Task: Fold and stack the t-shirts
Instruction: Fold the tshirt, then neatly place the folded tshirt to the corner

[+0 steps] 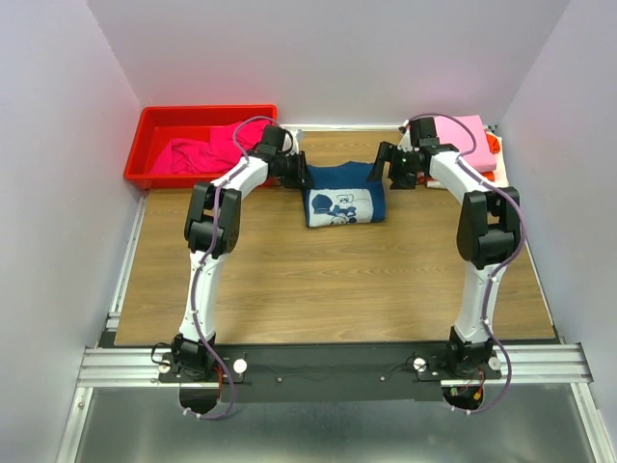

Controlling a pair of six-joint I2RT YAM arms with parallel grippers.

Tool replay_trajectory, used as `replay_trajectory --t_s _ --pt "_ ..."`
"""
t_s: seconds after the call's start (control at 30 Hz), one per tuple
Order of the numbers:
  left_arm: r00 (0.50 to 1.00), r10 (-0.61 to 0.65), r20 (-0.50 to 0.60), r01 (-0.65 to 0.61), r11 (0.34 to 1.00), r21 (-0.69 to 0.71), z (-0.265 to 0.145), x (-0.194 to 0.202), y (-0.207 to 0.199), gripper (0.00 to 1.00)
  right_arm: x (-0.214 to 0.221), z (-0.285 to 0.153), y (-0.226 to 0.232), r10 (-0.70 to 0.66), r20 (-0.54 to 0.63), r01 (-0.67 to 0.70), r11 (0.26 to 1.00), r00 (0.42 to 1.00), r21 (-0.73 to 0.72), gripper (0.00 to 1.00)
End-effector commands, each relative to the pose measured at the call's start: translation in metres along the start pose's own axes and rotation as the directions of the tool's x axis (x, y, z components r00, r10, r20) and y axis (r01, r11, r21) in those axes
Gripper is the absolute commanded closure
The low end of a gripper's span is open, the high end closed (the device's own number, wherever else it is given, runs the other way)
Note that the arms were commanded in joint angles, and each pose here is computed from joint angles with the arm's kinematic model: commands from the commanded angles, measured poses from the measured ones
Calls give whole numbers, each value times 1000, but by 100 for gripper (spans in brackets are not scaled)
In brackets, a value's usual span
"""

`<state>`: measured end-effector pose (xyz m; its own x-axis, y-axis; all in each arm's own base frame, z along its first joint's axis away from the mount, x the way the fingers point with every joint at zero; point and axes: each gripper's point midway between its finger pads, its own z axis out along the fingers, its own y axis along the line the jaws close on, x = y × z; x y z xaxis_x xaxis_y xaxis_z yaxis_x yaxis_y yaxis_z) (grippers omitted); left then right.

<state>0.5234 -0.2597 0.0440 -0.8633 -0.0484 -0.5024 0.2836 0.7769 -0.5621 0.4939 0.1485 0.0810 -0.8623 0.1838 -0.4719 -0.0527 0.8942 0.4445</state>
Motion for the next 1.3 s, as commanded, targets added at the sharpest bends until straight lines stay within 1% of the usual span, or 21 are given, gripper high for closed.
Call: replay_trajectory --t_s 0.0,0.03,0.07,0.2,0.23,0.27,0.37,0.4,0.5,0.67,0.7,0.9,1.1,1.27 --pt "999 -13 -52 10 998 -64 6 23 20 67 5 8 -5 16 -19 -17 999 1000 -36 10" --pt "998 -14 -56 10 998 -67 6 25 21 67 6 9 -5 17 -23 -18 999 1000 -39 10" --pt "998 -15 -63 11 997 -71 6 28 23 74 8 10 -6 18 -28 -19 999 999 -45 10" --pt "997 -17 -73 11 997 -75 6 34 25 84 9 14 -7 22 -33 -24 997 999 -75 10" --pt "997 -20 -79 14 997 -78 6 37 26 90 11 17 -8 28 -41 -31 996 999 -79 10" --pt "996 -23 -83 16 996 -83 6 39 27 93 11 19 -9 31 -44 -34 996 999 -87 10" --pt "995 -25 -92 16 996 -92 6 44 31 100 15 23 -5 27 -62 -35 990 998 -137 10" --pt "995 -24 -92 15 995 -95 5 45 32 100 16 24 -1 22 -70 -34 984 997 -172 10" --pt "994 -30 -107 19 995 -100 5 52 35 100 23 30 -2 25 -98 -46 976 995 -214 10" --pt "992 -35 -120 21 993 -119 3 64 42 100 32 41 -12 52 -133 -84 964 990 -254 10" --pt "992 -33 -123 18 993 -116 3 65 42 100 39 45 -11 55 -161 -99 955 985 -280 10" --pt "990 -37 -139 23 994 -103 5 72 44 100 62 56 -7 33 -234 -119 925 972 -361 10" --pt "988 -38 -148 26 996 -82 6 78 43 100 90 70 7 -9 -295 -110 916 956 -386 10" --pt "989 -34 -146 25 998 -62 5 80 40 100 103 86 13 -33 -313 -86 930 949 -358 15"
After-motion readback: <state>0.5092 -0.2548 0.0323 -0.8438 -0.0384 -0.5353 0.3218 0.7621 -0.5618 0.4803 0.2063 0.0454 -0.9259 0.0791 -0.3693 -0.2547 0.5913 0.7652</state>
